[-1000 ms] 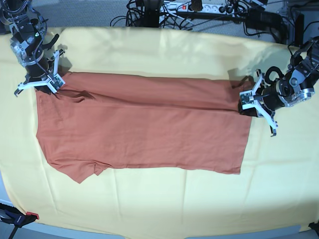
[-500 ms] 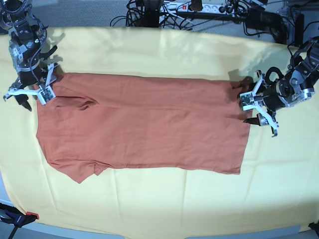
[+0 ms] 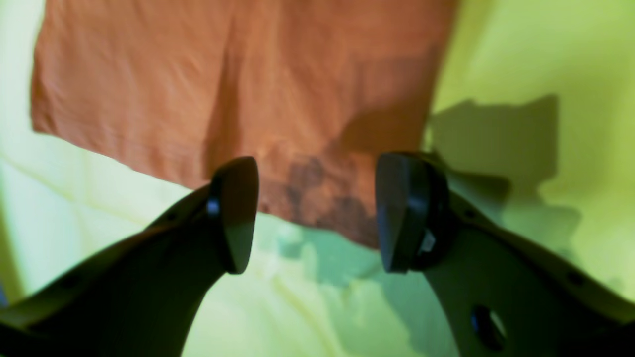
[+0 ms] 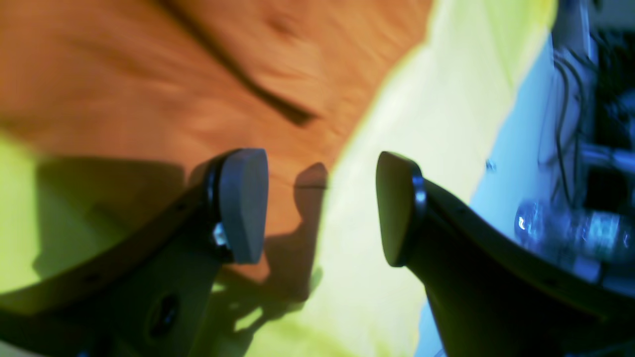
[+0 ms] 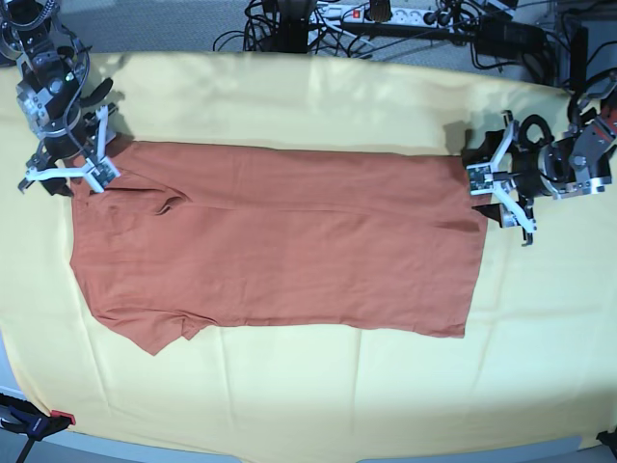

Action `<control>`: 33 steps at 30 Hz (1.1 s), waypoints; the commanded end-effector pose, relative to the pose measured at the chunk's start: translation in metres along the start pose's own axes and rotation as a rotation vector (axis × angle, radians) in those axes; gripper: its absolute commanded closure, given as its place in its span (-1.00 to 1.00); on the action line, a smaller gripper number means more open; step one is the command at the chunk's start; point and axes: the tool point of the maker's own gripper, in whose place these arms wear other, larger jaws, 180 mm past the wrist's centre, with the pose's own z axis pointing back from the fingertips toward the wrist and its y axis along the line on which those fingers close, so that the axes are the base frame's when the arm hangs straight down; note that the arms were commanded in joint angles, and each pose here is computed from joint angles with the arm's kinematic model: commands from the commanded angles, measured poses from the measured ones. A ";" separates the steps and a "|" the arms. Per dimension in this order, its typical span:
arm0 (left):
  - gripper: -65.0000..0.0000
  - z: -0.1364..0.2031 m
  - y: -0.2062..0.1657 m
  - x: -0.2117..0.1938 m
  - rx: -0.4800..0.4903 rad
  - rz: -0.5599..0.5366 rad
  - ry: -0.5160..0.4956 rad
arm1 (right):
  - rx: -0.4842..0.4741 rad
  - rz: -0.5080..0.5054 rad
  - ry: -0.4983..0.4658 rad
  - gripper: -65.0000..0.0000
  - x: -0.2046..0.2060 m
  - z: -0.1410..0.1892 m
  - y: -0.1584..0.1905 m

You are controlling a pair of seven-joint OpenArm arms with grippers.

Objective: Fold the T-shirt properly
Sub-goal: 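Hold the corners and drag the shirt toward the robot with both grippers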

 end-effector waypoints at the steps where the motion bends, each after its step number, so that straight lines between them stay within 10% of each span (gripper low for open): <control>1: -0.16 0.013 0.009 0.001 0.009 -0.031 -0.001 | -0.009 0.038 -0.019 -0.12 0.006 0.007 -0.007; 6: -0.16 0.023 -0.009 -0.003 -0.097 -0.090 0.020 | 0.197 0.104 -0.016 -0.11 -0.003 0.019 0.039; 15: -0.16 0.015 -0.036 -0.019 -0.142 -0.172 0.078 | 0.136 0.118 0.060 -0.11 -0.031 0.003 0.027; 23: -0.16 0.013 -0.031 -0.022 -0.102 -0.202 0.093 | 0.212 0.134 0.118 0.55 -0.060 -0.008 0.040; 33: -0.16 0.010 -0.030 -0.038 -0.109 -0.168 0.084 | 0.221 0.104 0.109 0.35 -0.057 -0.008 0.042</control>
